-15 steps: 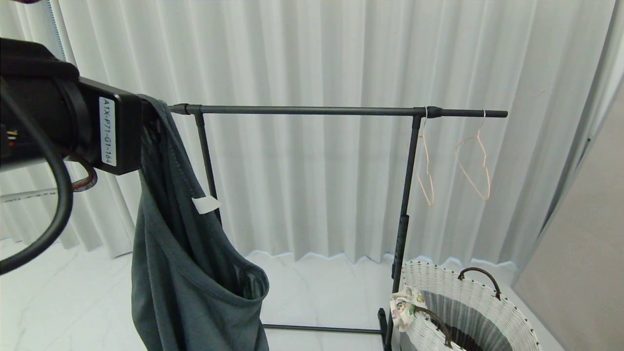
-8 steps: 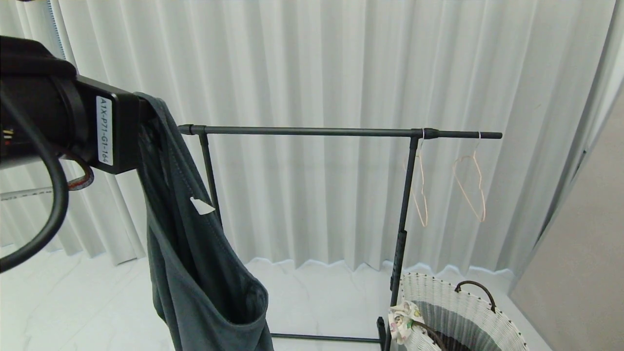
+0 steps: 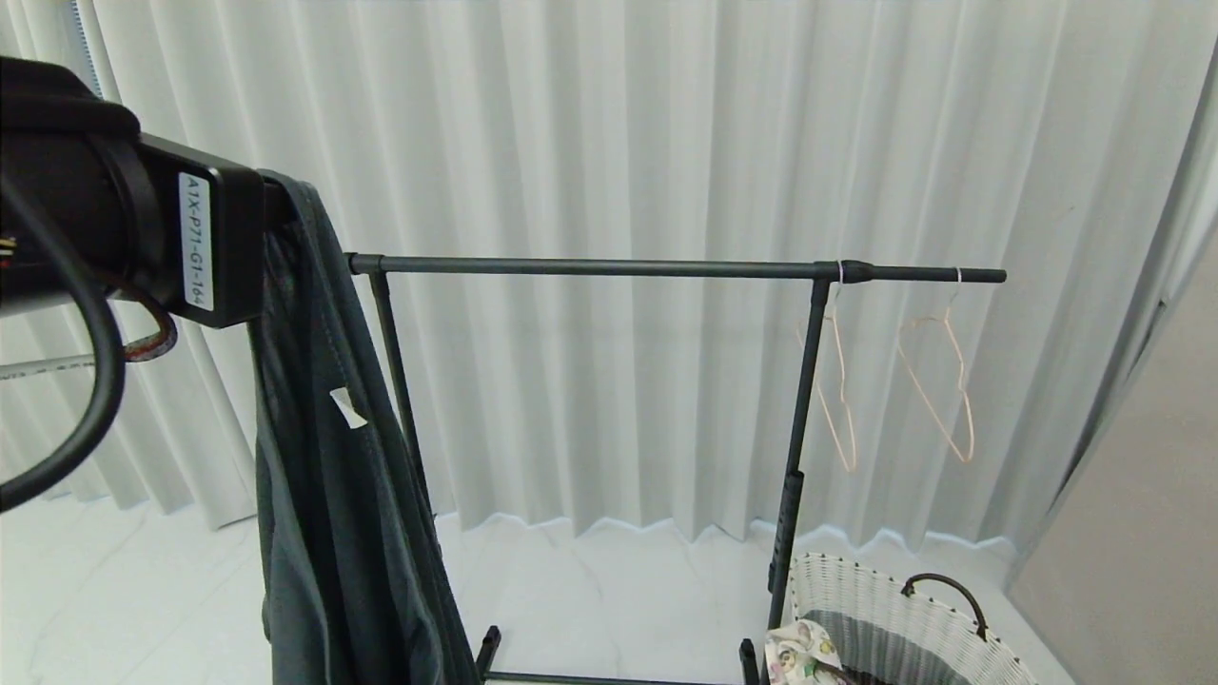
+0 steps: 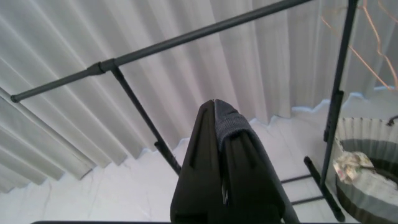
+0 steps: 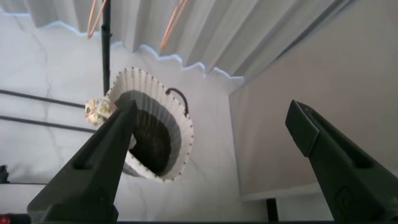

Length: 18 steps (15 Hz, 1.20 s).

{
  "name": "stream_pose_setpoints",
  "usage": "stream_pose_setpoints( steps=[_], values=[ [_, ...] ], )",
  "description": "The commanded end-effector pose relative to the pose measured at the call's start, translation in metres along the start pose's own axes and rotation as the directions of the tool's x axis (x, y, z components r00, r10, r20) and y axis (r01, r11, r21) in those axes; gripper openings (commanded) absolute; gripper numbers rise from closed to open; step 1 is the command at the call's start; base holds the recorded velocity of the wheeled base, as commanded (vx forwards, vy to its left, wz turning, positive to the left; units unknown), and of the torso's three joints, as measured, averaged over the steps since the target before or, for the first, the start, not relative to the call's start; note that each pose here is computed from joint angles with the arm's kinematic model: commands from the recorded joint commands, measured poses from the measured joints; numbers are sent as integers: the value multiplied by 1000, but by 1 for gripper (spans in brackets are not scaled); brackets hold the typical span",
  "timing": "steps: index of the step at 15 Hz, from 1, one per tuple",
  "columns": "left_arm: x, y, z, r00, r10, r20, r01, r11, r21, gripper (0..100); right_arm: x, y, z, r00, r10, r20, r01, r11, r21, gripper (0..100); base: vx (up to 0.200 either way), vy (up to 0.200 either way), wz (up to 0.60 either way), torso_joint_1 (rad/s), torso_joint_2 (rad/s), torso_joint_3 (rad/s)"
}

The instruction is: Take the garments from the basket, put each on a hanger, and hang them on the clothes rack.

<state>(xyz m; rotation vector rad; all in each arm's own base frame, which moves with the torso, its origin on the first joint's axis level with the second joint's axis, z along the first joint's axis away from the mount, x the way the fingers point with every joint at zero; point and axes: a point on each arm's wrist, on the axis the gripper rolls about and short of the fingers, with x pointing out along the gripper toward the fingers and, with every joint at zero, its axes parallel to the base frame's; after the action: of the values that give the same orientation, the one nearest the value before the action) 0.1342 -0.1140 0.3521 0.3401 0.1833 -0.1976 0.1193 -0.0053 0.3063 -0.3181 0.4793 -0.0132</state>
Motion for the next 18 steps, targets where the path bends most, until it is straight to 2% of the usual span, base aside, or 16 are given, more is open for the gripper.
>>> stream_pose_setpoints(
  steps=[1,5,9,13,15,16,18],
  values=[
    [0,0,0,1000,0,-2,0,1000,1,0,6,0,1,1000,7,-16,-7,1000,-1,100,200,0,0,7,2,-2],
    [1,-1,0,1000,-1,-3,1,1000,2,0,24,1,2,997,24,-68,-22,999,30,100,200,0,0,1,2,1],
    [3,-2,-2,1000,-2,-10,2,1000,9,0,71,1,8,994,33,-104,-26,998,64,100,200,0,0,4,4,-2],
    [4,-4,-8,1000,-5,-28,5,1000,16,0,122,10,-10,986,44,-159,-28,994,105,100,200,0,0,4,0,1],
    [3,-5,-14,999,-7,-43,8,1000,25,0,141,14,-21,981,49,-188,-24,990,136,100,0,0,0,0,0,0],
    [2,-5,-20,998,-9,-55,11,1000,29,0,159,16,-27,976,53,-212,-13,983,184,100,0,0,0,0,0,0],
    [7,-4,-36,997,21,-81,-19,999,28,0,181,18,-33,964,16,-264,49,970,239,100,0,0,0,0,0,0]
  ],
)
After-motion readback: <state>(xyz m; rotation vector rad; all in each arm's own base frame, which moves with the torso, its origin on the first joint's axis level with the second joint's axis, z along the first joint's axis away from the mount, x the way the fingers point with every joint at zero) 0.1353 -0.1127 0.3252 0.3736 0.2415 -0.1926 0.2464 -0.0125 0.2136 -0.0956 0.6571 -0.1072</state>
